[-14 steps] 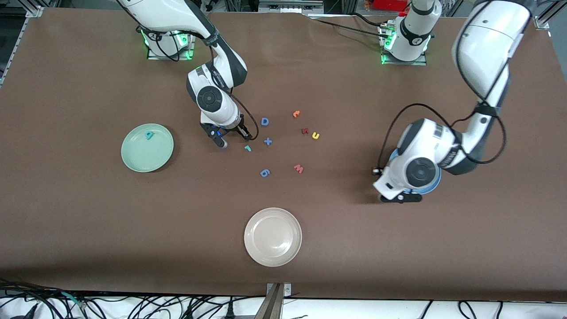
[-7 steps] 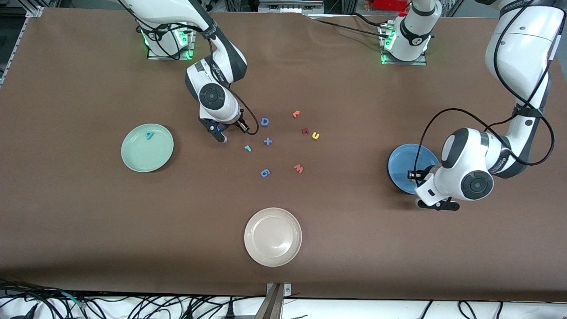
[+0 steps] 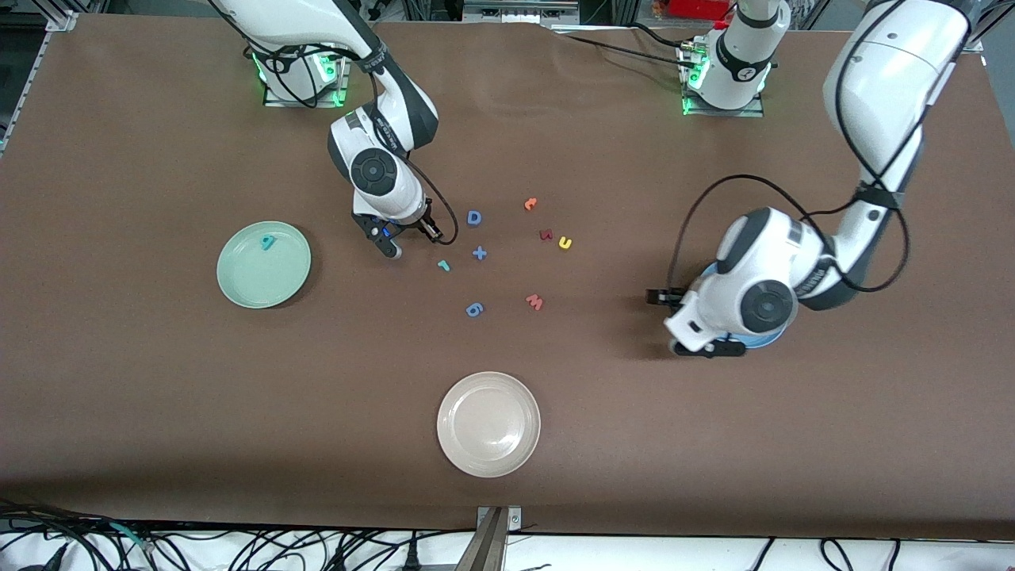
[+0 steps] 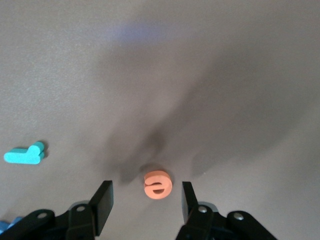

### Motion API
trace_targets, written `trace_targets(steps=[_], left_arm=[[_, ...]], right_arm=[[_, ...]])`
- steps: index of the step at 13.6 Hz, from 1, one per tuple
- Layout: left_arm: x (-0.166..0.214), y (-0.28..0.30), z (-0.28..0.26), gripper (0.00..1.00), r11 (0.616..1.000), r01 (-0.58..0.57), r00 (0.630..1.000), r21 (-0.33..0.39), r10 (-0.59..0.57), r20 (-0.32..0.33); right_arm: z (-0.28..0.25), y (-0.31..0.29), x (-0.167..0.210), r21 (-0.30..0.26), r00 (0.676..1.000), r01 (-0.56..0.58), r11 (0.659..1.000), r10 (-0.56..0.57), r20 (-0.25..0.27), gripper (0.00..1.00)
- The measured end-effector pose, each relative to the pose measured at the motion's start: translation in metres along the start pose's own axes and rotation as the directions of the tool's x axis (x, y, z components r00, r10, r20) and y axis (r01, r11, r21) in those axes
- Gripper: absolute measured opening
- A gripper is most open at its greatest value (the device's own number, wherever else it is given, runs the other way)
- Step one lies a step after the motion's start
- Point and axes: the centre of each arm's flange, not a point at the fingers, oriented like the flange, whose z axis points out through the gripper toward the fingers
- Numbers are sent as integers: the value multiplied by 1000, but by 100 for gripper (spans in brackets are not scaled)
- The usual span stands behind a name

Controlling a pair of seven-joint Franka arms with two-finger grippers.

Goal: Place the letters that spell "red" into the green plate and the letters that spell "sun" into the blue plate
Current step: 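Drop the s on the blue plate while the right gripper grasps the orange e, then lift the orange e with the right gripper while the left gripper reaches the yellow u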

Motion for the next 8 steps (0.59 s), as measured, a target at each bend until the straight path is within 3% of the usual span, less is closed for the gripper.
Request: trace_targets(steps=[5, 8], left_arm=[[-48, 78, 60, 100, 977, 177, 981, -116, -185, -59], [-71, 98, 85, 100, 905, 411, 910, -107, -415, -18]], right_arm=[[12, 10, 0, -20, 1000, -7, 1000, 7, 0, 62], [10, 7, 1, 7, 1000, -8, 1000, 8, -5, 62]])
